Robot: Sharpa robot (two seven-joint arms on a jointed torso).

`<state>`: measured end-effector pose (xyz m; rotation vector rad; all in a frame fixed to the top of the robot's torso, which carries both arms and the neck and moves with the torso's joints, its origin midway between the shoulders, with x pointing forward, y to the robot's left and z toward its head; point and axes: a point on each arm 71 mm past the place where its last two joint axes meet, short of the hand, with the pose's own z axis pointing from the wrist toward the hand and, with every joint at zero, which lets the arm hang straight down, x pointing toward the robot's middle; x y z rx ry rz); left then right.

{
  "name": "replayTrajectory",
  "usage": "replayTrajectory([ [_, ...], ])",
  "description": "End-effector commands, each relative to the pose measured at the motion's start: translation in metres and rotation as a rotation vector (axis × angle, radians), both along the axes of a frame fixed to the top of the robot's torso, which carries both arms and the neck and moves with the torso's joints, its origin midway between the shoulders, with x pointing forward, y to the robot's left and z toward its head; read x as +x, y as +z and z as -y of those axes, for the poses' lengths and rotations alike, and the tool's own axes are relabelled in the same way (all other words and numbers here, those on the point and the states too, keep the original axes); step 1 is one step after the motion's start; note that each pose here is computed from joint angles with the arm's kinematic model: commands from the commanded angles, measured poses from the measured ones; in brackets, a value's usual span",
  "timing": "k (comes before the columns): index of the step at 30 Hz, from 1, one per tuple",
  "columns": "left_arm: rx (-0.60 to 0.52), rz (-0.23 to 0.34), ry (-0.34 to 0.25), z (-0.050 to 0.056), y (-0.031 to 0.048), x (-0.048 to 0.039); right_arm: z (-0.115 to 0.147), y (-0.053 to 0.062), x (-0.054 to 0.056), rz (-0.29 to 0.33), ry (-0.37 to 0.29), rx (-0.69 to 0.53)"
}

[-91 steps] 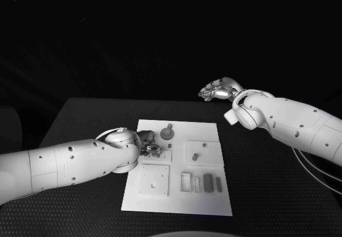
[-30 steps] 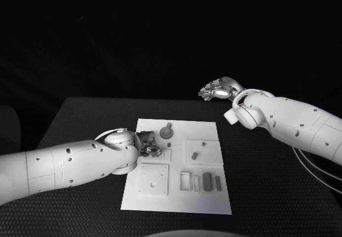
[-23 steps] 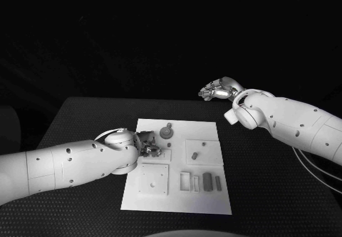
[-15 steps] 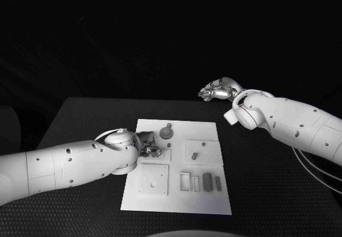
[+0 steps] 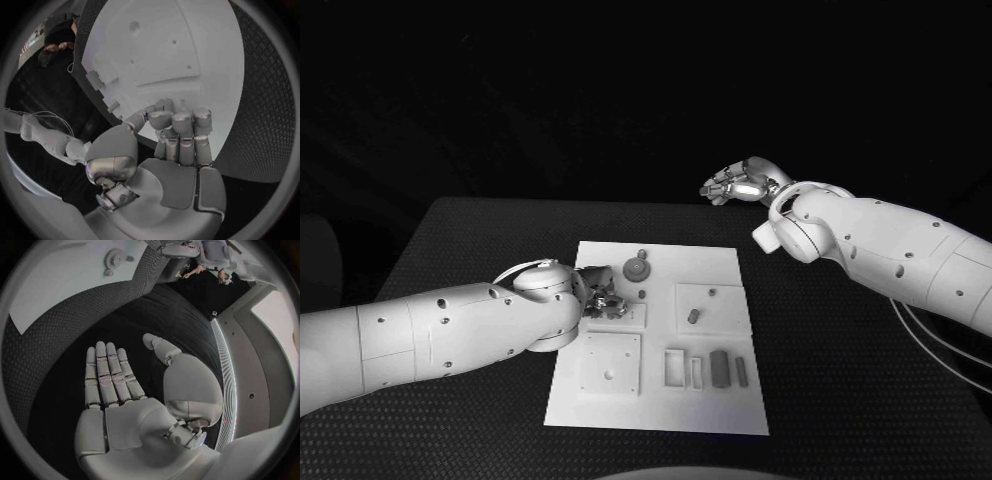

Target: Assemble the parts on the task board

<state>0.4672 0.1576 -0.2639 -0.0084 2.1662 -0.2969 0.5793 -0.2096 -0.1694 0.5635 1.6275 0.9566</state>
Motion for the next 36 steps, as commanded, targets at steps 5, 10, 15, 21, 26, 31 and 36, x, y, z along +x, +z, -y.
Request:
replayTrajectory([
  [5, 0.029, -0.096, -0.022, 0.0024, -0.0156, -0.0090, -0.0007, -0.0005, -0.0003, -0.005, 0.013, 0.000],
  [10, 0.025, -0.092, -0.021, 0.0032, -0.0153, -0.0088, -0.0008, -0.0005, -0.0004, -0.005, 0.014, 0.000],
  [15, 0.020, -0.088, -0.016, 0.0030, -0.0150, -0.0081, -0.0003, -0.0006, -0.0002, -0.006, 0.012, -0.001],
  [21, 0.016, -0.084, -0.012, 0.0031, -0.0146, -0.0075, -0.0006, -0.0007, -0.0002, -0.006, 0.013, -0.001],
  [26, 0.015, -0.080, -0.008, 0.0026, -0.0144, -0.0069, -0.0007, -0.0008, -0.0002, -0.007, 0.014, -0.001],
  [31, 0.017, -0.083, -0.008, 0.0019, -0.0145, -0.0064, -0.0006, -0.0009, -0.0001, -0.007, 0.013, -0.001],
  [36, 0.023, -0.092, -0.015, 0.0022, -0.0149, -0.0071, -0.0008, -0.0012, -0.0003, -0.009, 0.016, -0.001],
])
